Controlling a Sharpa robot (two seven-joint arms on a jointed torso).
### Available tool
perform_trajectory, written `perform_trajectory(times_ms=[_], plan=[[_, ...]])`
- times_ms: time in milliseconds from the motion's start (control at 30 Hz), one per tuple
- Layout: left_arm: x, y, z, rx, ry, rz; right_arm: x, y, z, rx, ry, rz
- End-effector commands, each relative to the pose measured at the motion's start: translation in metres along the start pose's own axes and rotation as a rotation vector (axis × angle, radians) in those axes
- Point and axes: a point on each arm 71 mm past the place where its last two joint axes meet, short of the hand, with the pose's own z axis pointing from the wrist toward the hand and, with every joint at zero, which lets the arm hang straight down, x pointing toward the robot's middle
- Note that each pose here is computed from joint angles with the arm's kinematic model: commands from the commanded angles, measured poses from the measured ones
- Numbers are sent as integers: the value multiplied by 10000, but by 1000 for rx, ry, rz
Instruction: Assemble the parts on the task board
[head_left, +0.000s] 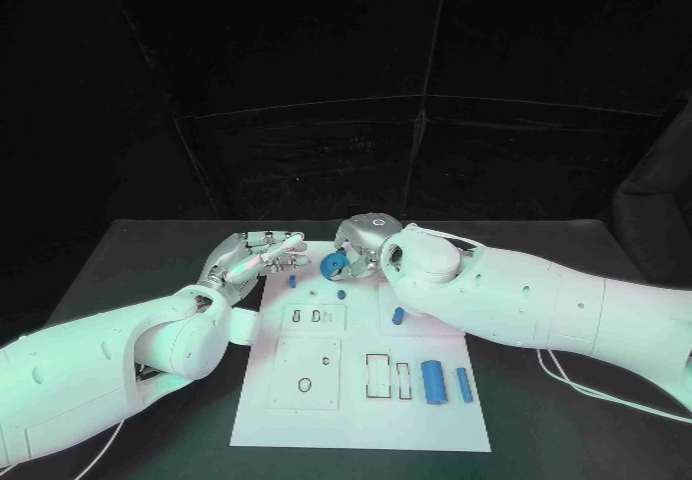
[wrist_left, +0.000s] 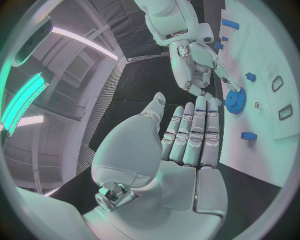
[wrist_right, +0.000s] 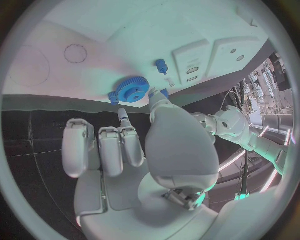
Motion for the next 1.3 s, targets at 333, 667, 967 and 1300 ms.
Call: perform_trajectory(times_ms=[333, 667, 967, 1300], plan=[[-47, -23, -26, 6, 3, 2, -171, -546, -520, -8, -102, 199], [-85, -26, -30, 8, -4, 6, -143, -640, -660, -14, -16, 252], [-85, -21, -15, 10, -4, 6, -43, -407, -450, -27, 66, 241], [-92, -20, -10, 10, -6, 7, 63, -193, -220, -15, 143, 206]])
